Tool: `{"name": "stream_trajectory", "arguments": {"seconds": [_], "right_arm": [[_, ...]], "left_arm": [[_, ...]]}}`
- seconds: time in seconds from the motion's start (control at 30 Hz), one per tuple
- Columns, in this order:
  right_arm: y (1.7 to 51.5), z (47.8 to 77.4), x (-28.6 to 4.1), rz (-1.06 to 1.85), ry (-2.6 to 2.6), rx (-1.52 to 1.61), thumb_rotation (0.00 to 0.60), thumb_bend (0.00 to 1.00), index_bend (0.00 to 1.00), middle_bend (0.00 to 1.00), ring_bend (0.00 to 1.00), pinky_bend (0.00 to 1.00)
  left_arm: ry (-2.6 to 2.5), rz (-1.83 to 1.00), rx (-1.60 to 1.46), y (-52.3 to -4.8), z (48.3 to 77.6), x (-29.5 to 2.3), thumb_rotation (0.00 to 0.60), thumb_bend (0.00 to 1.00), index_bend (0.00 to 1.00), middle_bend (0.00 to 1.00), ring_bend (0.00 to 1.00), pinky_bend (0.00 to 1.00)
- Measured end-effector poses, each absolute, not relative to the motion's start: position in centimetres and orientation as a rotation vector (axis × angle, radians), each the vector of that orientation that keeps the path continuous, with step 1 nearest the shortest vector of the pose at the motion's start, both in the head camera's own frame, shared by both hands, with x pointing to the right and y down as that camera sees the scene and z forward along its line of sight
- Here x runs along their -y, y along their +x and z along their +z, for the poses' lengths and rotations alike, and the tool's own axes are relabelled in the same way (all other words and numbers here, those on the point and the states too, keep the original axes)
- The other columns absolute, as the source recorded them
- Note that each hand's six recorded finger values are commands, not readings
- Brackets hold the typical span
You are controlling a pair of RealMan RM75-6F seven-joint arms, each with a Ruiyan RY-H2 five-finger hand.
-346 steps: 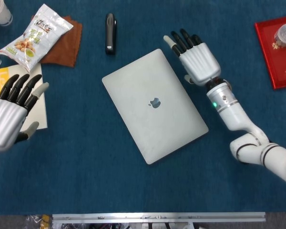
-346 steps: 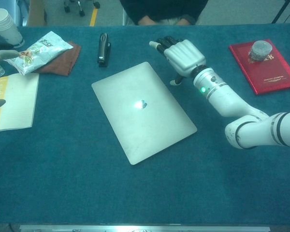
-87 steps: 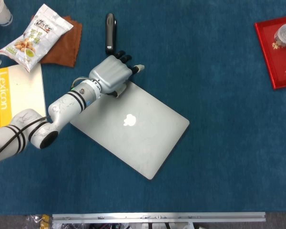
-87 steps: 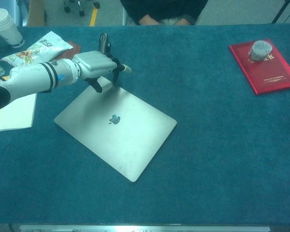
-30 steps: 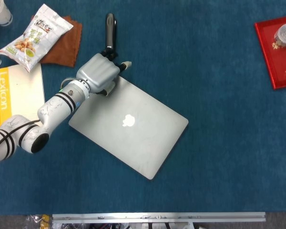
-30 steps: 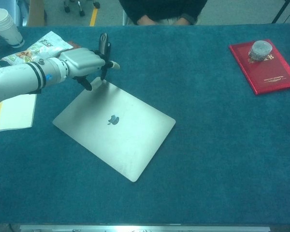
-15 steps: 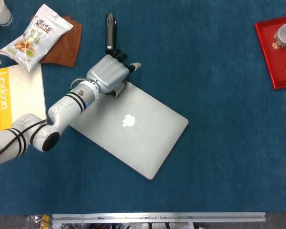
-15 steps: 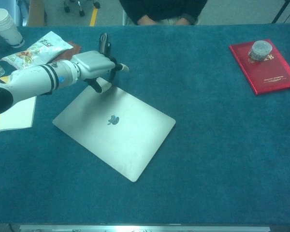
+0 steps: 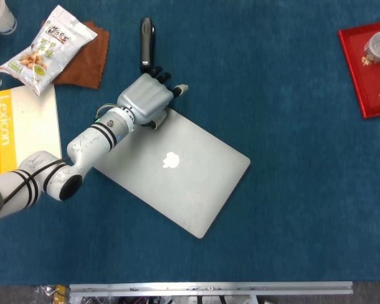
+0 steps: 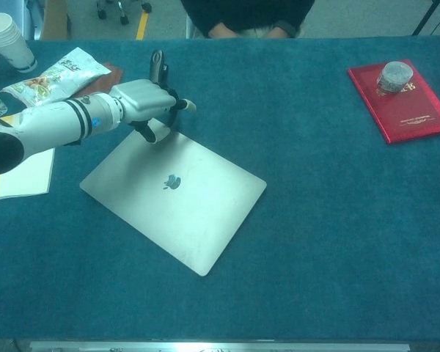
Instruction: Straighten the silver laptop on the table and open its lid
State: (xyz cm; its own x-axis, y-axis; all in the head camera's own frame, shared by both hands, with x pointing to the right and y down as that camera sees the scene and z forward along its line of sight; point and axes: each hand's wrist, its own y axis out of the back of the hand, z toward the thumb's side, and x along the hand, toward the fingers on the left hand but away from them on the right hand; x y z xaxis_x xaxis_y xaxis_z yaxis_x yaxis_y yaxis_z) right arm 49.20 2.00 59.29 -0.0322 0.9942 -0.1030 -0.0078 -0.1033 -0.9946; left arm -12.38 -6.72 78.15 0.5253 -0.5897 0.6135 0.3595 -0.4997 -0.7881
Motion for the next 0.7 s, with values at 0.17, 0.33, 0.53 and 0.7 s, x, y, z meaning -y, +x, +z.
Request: {"name": "stream_trajectory", "arguments": {"seconds": [0.17,0.33,0.53,0.7], "right_arm": [[49.1,59.2,-2.0,1.309,-1.262,1.175,0.6,0.1,0.0,0.1,0.0,0.24],[49.1,59.3,-2.0,1.309,-1.266,1.177,0.6,0.1,0.0,0.1,0.0,0.24],[48.8,59.3,-2.0,1.303,-1.271,1.176,0.6,0.1,0.0,0.1,0.0,0.24],[48.5,59.2,-2.0,1.297,-1.273,1.176,0.6,0.1,0.0,0.1,0.0,0.24]], "left_arm": [[-1.738,-1.174,-0.184,-12.7,78.3,6.6,0.504,0.55,0.09,0.36,0.09,0.06],[-1.73,-1.183,-0.184,-13.4,78.0,6.6,0.502,0.55,0.09,0.37,0.1,0.06],[-1.726,-1.204,-0.191,-14.5,77.9,6.4,0.499,0.55,0.09,0.37,0.1,0.06],[-1.721,-1.221,-0.196,-15.6,77.7,6.1,0.488,0.55,0.09,0.37,0.1,0.06]]}}
